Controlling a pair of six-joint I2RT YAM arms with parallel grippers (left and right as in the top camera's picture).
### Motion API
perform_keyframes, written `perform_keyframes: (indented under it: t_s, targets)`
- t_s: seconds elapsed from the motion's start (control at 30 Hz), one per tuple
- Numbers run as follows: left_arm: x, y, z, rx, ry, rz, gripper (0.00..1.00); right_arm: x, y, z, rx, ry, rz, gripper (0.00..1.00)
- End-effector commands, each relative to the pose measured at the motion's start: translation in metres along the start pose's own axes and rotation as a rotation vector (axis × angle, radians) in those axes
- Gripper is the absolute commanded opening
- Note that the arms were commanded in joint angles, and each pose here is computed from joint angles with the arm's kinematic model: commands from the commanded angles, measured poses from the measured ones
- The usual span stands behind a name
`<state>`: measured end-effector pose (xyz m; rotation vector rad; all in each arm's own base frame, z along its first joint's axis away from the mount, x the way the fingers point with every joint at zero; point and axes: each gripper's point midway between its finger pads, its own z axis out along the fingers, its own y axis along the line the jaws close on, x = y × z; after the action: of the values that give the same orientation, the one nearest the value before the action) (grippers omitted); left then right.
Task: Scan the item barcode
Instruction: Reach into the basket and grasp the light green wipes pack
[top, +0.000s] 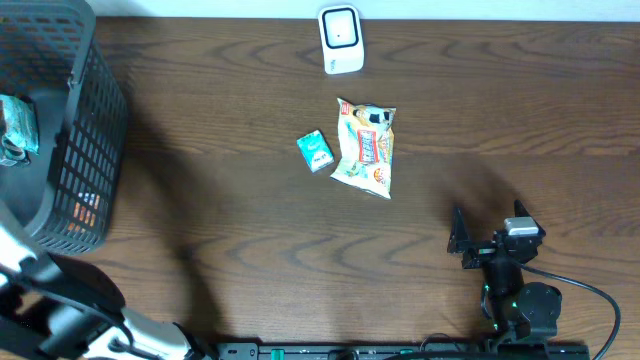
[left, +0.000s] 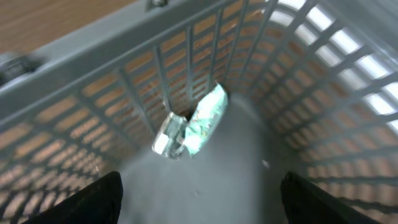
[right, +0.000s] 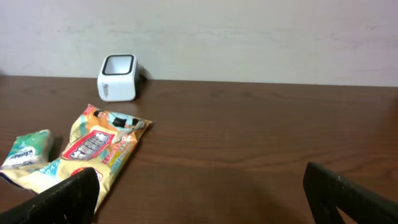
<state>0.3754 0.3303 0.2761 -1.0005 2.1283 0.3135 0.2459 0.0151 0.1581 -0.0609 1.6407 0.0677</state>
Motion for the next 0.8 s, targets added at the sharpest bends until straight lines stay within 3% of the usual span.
perform_keyframes:
  t_s: [0.0,0.17,0.4,0.77]
  targets:
    - [0.021,-0.001,0.050,-0.029,0.067,0.233,0.80,0.000,-0.003,0.000,0.011,0.000,-0.011,0.99]
    - [0.037,-0.012,0.111,-0.010,0.086,0.390,0.80,0.000,-0.003,0.000,0.012,0.000,-0.010,0.99]
    - [0.066,-0.021,0.191,0.007,0.084,0.409,0.80,0.000,-0.003,0.000,0.011,0.000,-0.011,0.99]
    - [0.103,-0.046,0.238,0.126,0.106,0.452,0.68,0.000,-0.003,0.000,0.011,0.000,-0.010,0.99]
